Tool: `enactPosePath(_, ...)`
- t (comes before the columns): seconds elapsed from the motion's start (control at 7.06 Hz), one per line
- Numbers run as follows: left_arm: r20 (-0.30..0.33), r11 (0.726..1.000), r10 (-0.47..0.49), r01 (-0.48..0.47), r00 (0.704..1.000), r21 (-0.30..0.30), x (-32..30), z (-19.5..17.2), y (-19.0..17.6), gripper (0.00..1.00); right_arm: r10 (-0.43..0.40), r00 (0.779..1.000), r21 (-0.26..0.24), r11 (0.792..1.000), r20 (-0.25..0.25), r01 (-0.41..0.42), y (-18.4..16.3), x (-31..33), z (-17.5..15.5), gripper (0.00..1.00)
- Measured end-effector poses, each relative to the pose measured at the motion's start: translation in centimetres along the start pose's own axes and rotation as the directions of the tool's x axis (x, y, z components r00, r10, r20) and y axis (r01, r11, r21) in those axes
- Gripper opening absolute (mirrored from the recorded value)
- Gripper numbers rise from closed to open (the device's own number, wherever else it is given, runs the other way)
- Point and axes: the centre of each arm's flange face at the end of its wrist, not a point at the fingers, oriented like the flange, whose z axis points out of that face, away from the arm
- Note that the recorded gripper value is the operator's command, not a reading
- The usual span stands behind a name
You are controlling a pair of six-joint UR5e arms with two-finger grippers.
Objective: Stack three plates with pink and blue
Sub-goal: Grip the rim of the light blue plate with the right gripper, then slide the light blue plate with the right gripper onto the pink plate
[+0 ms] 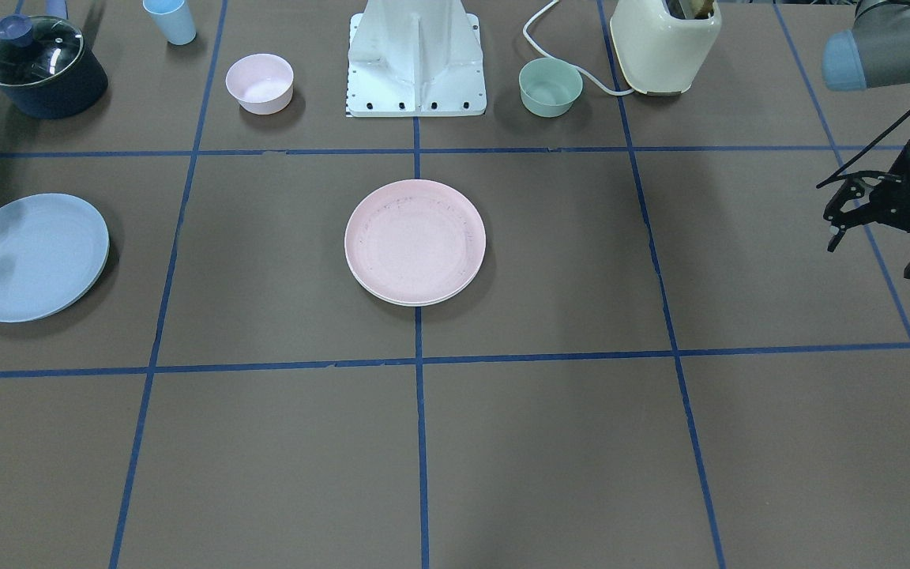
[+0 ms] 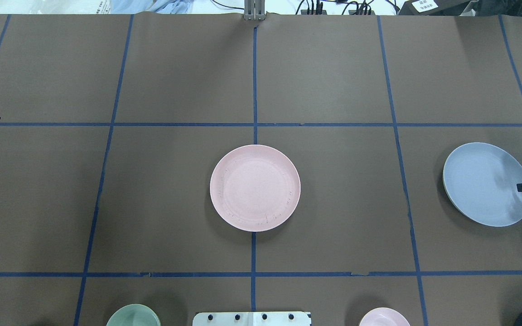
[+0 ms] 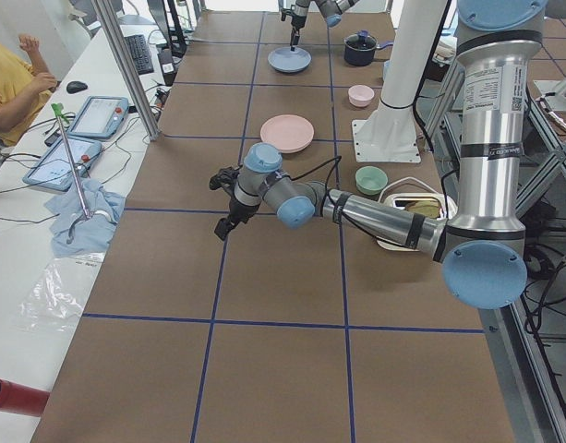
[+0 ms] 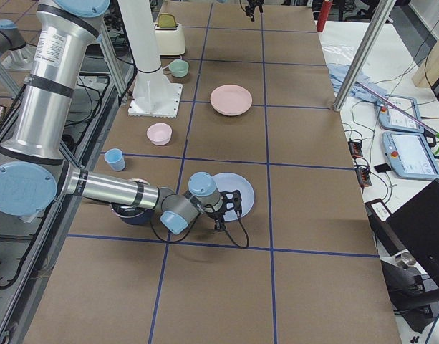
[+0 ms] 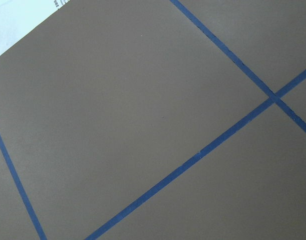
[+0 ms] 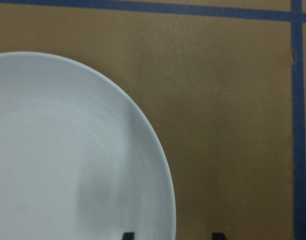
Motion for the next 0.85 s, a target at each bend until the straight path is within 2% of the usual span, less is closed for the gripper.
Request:
enactPosePath(0.42,0.005,1.0,-0.011,0.011,1.0,0.002,-0.4,-0.2,0.0,1.0,0.001,0.999,0.027,1.0,0.041,-0.002,-1.7,-2.5,-0.8,0.0)
enactPosePath(0.71,0.043,0.997,-0.073,0.074,0.996,-0.014,-3.5,-0.3,1.5,1.0,-0.047,0.992,0.069,0.997,0.114,0.039,-4.0,-6.6,-3.1,0.0)
enactPosePath(0.85,0.081,0.989,-0.139,0.142,0.987,-0.04,-7.0,-0.3,3.8,1.0,-0.085,0.983,0.105,0.992,0.162,0.068,-6.0,-9.6,-4.2,0.0)
